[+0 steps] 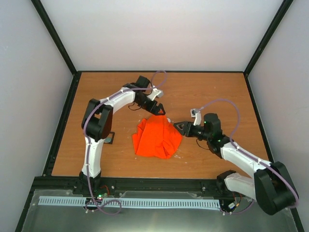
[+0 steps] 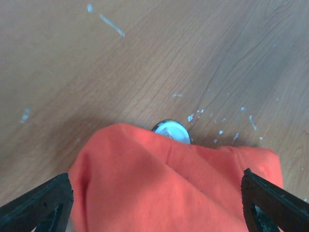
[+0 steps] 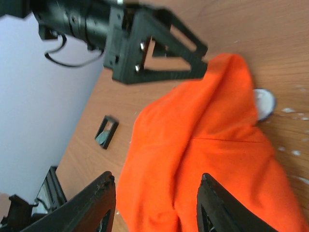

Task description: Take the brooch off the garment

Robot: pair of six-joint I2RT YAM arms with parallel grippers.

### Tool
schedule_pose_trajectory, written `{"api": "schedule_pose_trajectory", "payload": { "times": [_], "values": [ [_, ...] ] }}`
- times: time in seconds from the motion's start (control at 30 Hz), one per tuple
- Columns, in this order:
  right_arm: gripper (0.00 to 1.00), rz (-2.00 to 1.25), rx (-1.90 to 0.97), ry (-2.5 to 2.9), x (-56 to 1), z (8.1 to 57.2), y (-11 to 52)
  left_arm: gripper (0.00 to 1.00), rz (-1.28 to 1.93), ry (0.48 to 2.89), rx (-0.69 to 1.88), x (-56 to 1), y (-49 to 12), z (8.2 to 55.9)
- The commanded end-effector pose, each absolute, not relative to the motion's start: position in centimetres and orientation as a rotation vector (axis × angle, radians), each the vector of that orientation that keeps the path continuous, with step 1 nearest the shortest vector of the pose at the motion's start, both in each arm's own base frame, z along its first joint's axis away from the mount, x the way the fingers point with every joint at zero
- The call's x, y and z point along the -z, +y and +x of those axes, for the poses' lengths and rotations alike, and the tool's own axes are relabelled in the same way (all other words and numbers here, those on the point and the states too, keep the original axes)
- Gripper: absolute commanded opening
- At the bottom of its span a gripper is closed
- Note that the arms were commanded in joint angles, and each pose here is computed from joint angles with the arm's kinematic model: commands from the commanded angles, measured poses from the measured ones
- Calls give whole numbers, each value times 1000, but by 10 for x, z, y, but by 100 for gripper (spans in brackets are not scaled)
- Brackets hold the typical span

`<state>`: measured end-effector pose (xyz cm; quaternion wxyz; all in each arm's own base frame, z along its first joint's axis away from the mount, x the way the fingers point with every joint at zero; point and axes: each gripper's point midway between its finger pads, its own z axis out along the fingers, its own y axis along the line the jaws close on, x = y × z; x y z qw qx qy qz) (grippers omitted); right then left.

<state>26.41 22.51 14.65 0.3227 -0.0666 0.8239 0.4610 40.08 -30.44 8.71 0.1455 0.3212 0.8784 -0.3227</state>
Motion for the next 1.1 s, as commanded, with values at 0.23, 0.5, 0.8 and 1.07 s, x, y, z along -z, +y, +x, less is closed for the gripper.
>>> {"api": "schedule_pose_trajectory", "payload": {
  "times": [0.23, 0.5, 0.8, 1.07],
  "values": [
    [45, -43, -1149, 2152, -155, 274, 184, 76, 990, 2701, 776, -36, -309, 392],
    [41, -35, -1156, 2105, -170, 286, 176, 11, 1163, 2467, 1160, -114, -342, 364],
    [48, -133, -1140, 2009, -199, 299, 174, 1, 1508, 1859, 1229, -293, -345, 302],
    [60, -400, -1200, 1770, -254, 273, 187, 1, 1706, 1600, 1118, -339, -318, 231]
  ]
}}
